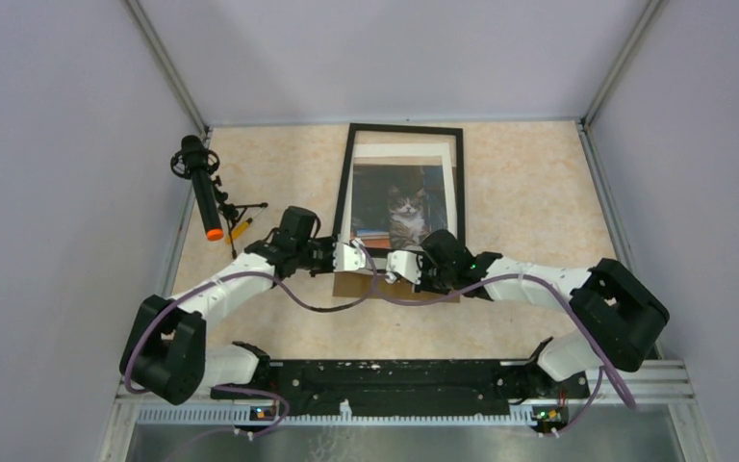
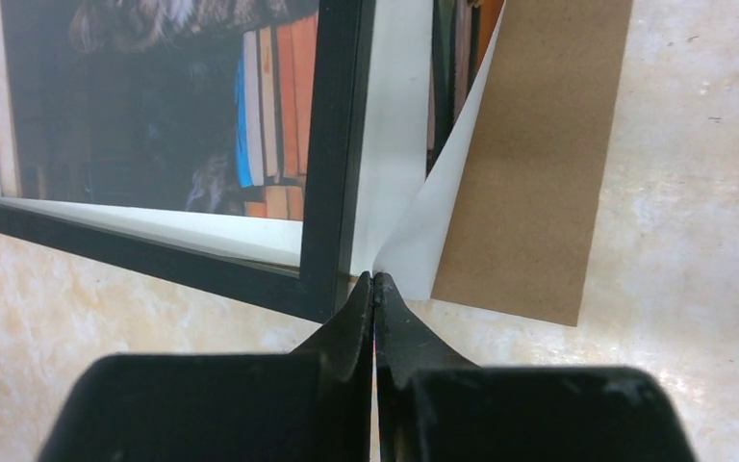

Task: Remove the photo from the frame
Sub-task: Pick up the photo from the photo frame.

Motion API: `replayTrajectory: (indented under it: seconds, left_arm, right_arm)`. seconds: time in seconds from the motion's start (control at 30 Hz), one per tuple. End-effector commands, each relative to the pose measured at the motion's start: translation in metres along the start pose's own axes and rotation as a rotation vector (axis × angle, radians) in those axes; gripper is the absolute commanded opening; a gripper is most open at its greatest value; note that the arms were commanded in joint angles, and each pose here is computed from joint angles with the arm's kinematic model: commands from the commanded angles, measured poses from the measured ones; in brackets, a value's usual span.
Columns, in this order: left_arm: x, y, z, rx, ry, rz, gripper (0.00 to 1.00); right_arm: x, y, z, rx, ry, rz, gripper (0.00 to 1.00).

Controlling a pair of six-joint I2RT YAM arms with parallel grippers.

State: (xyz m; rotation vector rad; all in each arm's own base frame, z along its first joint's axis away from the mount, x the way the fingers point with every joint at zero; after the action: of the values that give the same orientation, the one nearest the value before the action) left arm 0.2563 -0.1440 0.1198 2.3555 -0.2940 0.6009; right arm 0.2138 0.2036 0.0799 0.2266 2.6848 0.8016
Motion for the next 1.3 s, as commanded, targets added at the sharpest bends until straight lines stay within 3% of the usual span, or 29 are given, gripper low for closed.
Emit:
replayTrajectory:
  seconds: [0.0, 0.03, 0.1, 0.2, 0.33, 0.53, 0.67, 0.97, 1.27]
  left_arm:
    - [0.007, 0.021, -0.008, -0.096, -0.055, 0.011, 0.0]
    - [0.006, 0.024, -0.011, -0.104, -0.069, -0.008, 0.0]
    - [0.006, 0.028, -0.016, -0.102, -0.071, -0.051, 0.09]
    - [0.008, 0.031, -0.025, -0.09, -0.071, -0.133, 0.35]
    - [0.007, 0.044, -0.047, -0.161, -0.086, -0.22, 0.53]
    - [0.014, 0.057, -0.084, -0.209, 0.123, -0.238, 0.79]
    - [0.034, 0.055, -0.102, -0.197, 0.282, -0.385, 0.98]
    - [0.073, 0.02, -0.113, -0.105, 0.406, -0.881, 0.99]
    - [0.068, 0.014, -0.119, -0.133, 0.452, -0.961, 0.99]
  right_arm:
    - [-0.01, 0.018, -0.002, -0.028, -0.022, 0.047, 0.0]
    - [-0.008, 0.023, -0.003, -0.044, 0.005, 0.054, 0.0]
    - [-0.009, 0.029, -0.007, -0.062, 0.017, 0.059, 0.0]
    - [-0.011, 0.034, -0.012, -0.074, 0.014, 0.059, 0.0]
    - [-0.009, 0.045, -0.024, -0.104, 0.051, 0.078, 0.0]
    - [-0.012, 0.068, -0.055, -0.187, 0.058, 0.086, 0.0]
    - [-0.011, 0.082, -0.077, -0.24, 0.068, 0.078, 0.0]
    - [-0.02, 0.11, -0.128, -0.279, 0.047, 0.042, 0.0]
    - [-0.038, 0.128, -0.17, -0.279, -0.017, -0.062, 0.0]
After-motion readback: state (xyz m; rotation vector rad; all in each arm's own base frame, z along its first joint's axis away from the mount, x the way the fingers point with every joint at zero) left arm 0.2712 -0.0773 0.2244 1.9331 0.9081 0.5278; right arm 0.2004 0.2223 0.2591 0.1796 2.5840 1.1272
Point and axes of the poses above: each gripper's point midway between its finger pads, its own z axis out along the fingers, its own x axis along the line the jaws close on, y = z × x, the point moved 6 cm from there along -z, back along the fingers, and after that the axes turned 7 degrees about z, right-handed, at the moved point
